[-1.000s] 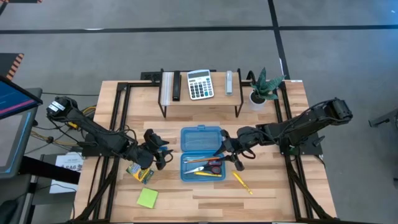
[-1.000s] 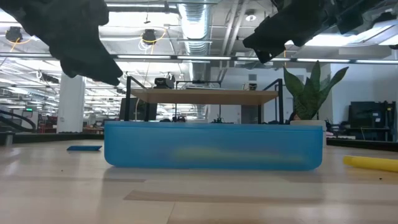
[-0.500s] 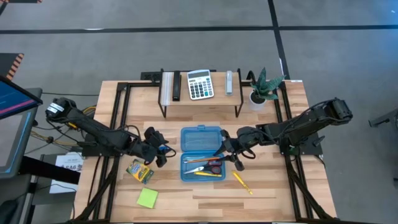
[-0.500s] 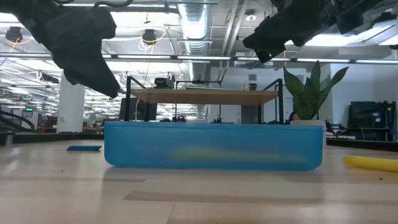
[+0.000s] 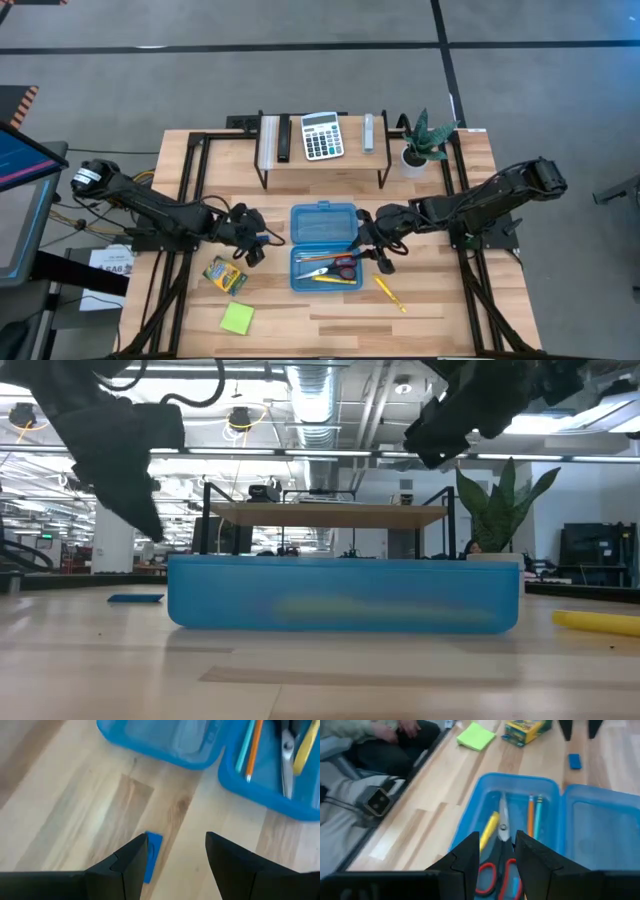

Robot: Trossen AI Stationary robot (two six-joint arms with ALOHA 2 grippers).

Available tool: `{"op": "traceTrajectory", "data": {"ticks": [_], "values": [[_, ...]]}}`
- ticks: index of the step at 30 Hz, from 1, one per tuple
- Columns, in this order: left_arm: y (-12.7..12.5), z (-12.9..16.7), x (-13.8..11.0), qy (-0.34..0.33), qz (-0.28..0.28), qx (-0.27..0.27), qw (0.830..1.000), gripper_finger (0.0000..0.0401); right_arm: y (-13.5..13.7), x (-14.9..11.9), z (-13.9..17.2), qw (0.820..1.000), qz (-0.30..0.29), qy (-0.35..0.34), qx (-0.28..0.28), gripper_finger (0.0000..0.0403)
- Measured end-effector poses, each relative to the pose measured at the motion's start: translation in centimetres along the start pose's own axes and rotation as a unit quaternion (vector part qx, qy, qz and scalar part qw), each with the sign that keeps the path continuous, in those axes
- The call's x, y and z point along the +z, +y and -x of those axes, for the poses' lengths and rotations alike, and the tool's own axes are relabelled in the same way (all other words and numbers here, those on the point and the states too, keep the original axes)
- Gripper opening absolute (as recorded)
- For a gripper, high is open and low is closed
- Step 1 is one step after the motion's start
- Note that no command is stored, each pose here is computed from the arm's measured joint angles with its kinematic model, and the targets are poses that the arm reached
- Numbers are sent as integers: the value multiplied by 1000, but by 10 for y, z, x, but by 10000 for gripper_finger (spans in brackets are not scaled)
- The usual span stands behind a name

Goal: Pack school essentials
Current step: Put the blue eraser into the blue supply box

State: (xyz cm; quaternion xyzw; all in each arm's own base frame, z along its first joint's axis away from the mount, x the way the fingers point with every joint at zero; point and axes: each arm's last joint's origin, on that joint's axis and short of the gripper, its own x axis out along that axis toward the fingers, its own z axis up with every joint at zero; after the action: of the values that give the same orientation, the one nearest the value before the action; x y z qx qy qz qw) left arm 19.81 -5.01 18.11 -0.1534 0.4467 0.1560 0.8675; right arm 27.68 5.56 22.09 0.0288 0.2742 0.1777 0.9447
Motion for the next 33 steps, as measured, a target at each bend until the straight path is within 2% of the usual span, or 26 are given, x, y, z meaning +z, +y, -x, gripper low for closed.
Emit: {"op": "traceTrajectory", "data": {"ticks": [3, 10, 17, 27, 33], "values": [[4, 1, 2, 23, 3, -1, 1000, 188, 0, 5, 2, 1000, -4, 21, 11, 141], [7, 1, 7, 21, 7, 7, 1000, 188, 1, 12, 4, 999, -5, 32, 11, 143], [8, 1, 7, 7, 17, 26, 999, 188, 2, 9, 5, 999, 3, 49, 12, 138], [12, -5, 5, 34, -27, 45, 998, 188, 2, 8, 5, 998, 17, 54, 11, 141], [9, -26, -1, 73, -40, 69, 994, 203, 2, 8, 5, 998, 17, 53, 11, 136]]}}
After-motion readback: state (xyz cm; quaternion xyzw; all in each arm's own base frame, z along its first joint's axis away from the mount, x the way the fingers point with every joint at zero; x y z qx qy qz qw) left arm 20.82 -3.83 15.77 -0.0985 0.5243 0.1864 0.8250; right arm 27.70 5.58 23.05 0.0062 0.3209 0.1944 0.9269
